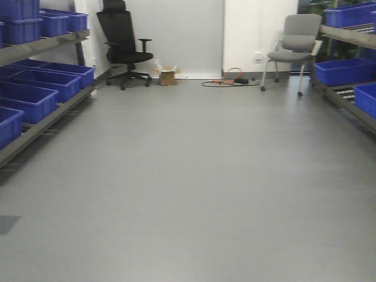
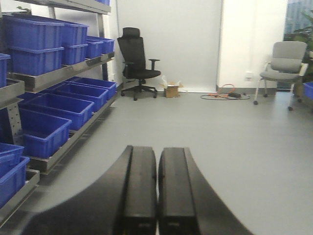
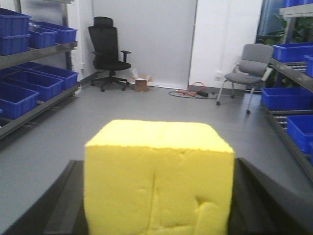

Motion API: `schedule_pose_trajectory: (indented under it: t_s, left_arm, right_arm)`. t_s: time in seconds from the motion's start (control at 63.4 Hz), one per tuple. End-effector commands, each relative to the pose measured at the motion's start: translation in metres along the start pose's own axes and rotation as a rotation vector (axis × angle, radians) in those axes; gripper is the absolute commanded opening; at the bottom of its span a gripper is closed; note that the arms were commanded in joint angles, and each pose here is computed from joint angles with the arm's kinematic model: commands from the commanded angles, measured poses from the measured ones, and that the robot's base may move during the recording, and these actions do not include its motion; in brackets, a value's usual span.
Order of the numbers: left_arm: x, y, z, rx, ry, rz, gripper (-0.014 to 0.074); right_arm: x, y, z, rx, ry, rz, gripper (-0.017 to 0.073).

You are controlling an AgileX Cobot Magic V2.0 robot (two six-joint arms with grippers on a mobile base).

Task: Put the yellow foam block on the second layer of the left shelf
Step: 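Turn the base and drive along the aisle of bin shelves, then approach the shelf rack and align with the second-layer blue bin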

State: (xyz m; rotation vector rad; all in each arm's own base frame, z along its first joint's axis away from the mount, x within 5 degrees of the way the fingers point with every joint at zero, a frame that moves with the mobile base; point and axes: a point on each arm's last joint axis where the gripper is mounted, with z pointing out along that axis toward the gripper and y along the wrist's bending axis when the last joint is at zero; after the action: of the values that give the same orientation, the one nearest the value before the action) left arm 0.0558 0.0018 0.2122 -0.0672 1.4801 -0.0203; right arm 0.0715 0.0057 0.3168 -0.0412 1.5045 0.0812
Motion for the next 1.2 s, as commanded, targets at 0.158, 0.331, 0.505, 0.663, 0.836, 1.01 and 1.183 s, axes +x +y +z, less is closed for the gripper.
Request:
schedule_pose_trajectory:
  t_s: [0.158, 0.331, 0.505, 0.663, 0.836, 1.01, 1.183]
  left_arm:
    - [0.0012, 0.0002, -0.0010, 0.003, -0.071, -0.009, 0.0124]
    - [0.0012, 0.0002, -0.0010, 0.003, -0.071, -0.009, 0.0124]
    - [0.0012, 0.0002, -0.0010, 0.003, -0.071, -0.009, 0.0124]
    - [0.0012, 0.0002, -0.0010, 0.003, -0.071, -0.009, 0.0124]
    - [0.0012, 0.0002, -0.0010, 0.003, -0.071, -0.009, 0.0124]
    - [0.0012, 0.0002, -0.0010, 0.003, -0.071, -0.009, 0.0124]
    - [0.0012, 0.0002, -0.0010, 0.003, -0.071, -0.009, 0.0124]
  right_arm:
    - [-0.0170, -0.0004, -0.0009, 0.008, -0.109, -0.009, 0.0529]
    - [-0.0170, -0.0004, -0.0009, 0.008, -0.109, -0.009, 0.0529]
    - [-0.0170, -0.0004, -0.0009, 0.008, -0.109, -0.009, 0.0529]
    - [-0.0170, -0.0004, -0.0009, 0.008, -0.109, -0.009, 0.0529]
    - [-0.0170, -0.0004, -0.0009, 0.008, -0.109, -0.009, 0.0529]
    - [-0.0170, -0.0004, -0.0009, 0.008, -0.109, -0.009, 0.0529]
    - [-0.0170, -0.0004, -0.0009, 0.008, -0.109, -0.009, 0.0529]
